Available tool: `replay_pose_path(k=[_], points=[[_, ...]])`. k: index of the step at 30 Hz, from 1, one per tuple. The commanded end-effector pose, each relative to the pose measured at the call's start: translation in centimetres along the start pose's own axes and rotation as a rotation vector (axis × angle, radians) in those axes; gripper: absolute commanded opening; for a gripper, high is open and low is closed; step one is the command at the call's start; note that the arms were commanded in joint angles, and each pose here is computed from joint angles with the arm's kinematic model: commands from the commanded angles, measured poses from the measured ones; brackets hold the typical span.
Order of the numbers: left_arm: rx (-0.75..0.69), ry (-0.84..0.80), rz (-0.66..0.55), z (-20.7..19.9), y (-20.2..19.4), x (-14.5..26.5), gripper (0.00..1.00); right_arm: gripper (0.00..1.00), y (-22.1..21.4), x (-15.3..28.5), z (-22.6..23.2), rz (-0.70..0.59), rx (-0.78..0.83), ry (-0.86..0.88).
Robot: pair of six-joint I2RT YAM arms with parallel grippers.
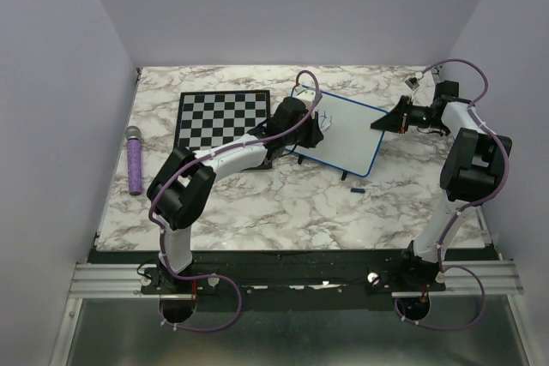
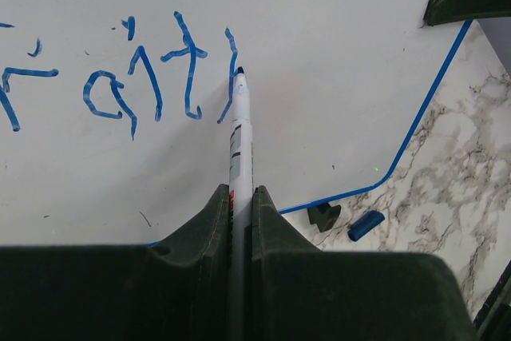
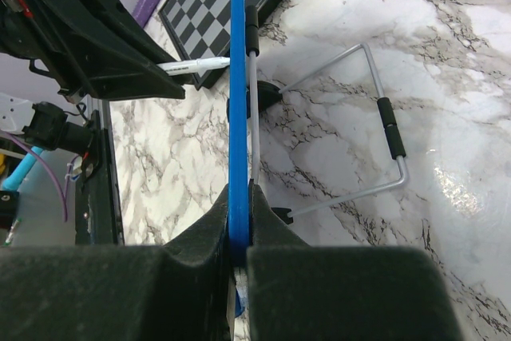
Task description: Write a sentence on the whiteboard
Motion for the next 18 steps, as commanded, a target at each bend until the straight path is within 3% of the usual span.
replay_pose_path(k=[1,18], points=[[0.007,-0.027,0.017,-0.5,0.0,-0.5,0.00,0.01,1.2,0.0,0.0,0.009,0.106,-0.027],[0.015,-0.038,0.062,-0.3,-1.2,-0.6,0.00,0.01,1.2,0.0,0.0,0.009,0.104,-0.027]])
Point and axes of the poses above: each gripper's point midway between its finger pads, its own x axis back along the fingers, its own z axis along the line the jaws close on, y = z × x, the point moved 7 cm from there along x, back along the fingers, and after that the axes turned 4 degrees about -x, right-handed, at the moved point
